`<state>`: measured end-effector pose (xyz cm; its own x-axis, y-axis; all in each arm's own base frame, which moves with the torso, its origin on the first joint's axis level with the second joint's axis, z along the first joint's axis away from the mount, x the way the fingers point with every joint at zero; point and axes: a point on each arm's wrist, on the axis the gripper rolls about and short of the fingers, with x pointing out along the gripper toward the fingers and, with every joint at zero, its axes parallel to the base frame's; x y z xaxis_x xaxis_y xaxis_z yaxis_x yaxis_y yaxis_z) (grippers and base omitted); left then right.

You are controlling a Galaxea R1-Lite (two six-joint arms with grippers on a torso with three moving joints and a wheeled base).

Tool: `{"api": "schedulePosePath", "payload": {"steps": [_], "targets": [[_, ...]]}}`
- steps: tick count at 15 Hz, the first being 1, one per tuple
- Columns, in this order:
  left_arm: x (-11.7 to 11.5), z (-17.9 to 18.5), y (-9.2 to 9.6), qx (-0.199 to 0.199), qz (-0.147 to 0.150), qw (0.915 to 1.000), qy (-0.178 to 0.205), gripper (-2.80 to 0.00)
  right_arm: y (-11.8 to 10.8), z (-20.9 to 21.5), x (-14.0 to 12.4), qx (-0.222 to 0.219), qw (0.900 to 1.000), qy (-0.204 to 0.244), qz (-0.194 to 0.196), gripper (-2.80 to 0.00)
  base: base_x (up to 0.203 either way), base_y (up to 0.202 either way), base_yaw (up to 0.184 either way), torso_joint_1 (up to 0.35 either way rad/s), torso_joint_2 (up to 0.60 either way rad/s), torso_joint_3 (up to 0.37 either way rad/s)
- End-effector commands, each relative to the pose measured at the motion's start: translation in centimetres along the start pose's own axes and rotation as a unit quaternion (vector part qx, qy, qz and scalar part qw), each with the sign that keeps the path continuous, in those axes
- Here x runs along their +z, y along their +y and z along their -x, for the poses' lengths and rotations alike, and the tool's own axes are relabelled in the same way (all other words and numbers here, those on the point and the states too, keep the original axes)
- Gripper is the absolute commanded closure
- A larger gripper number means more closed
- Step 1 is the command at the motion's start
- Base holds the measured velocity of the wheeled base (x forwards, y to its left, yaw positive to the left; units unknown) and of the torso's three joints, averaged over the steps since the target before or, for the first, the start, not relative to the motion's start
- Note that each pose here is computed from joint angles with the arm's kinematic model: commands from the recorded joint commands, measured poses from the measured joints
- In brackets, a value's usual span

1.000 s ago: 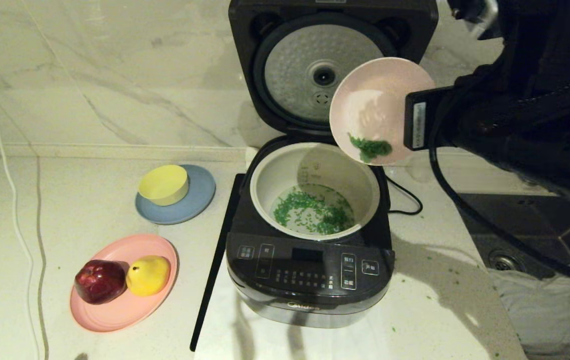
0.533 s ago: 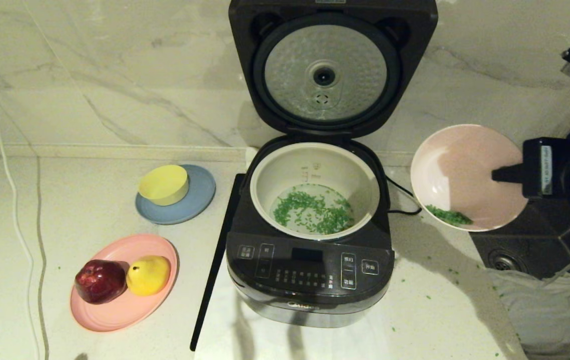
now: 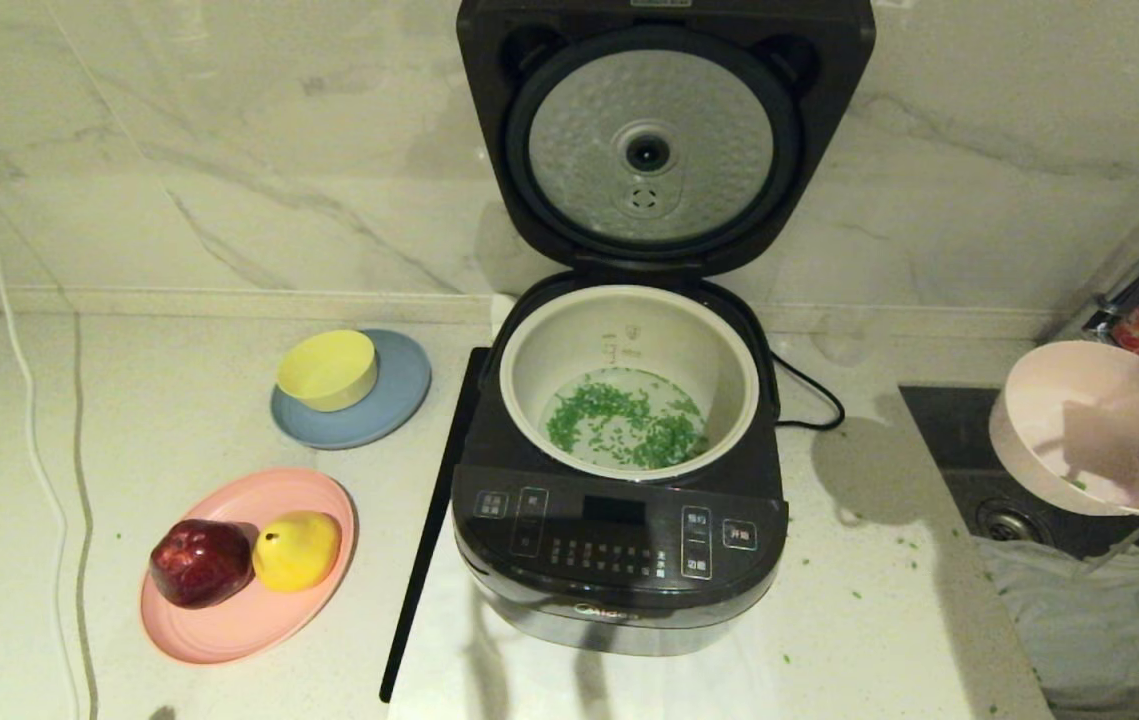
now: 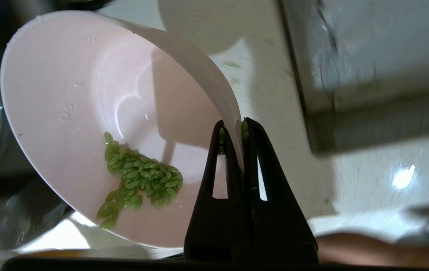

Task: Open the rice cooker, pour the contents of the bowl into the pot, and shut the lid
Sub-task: Fill a bowl with water from the tap

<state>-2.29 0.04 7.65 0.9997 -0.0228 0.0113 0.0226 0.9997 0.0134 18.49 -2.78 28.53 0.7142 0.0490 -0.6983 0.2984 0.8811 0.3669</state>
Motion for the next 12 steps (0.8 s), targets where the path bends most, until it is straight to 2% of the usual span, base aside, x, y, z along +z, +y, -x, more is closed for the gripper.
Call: {"api": "schedulePosePath", "payload": {"steps": [1,4,8,12], "targets": [[-0.2,-0.1,0.0,0.000,0.000,1.0000,0.003,0.00,-4.5,-2.8,1.0,-0.032,0.995,0.042,-0.088,0.00,0.000,0.000,0.000,0.000,0.00,0.000],[-0.2,-0.1,0.0,0.000,0.000,1.0000,0.003,0.00,-9.3,-5.1,1.4,-0.050,0.981,0.076,-0.170,0.00,0.000,0.000,0.000,0.000,0.00,0.000],[-0.2,-0.1,0.0,0.000,0.000,1.0000,0.003,0.00,-15.6,-6.9,1.4,-0.062,0.963,0.087,-0.249,0.00,0.000,0.000,0.000,0.000,0.00,0.000],[-0.2,-0.1,0.0,0.000,0.000,1.0000,0.003,0.00,-20.9,-8.2,0.3,-0.079,0.946,0.086,-0.302,0.00,0.000,0.000,0.000,0.000,0.00,0.000]]}}
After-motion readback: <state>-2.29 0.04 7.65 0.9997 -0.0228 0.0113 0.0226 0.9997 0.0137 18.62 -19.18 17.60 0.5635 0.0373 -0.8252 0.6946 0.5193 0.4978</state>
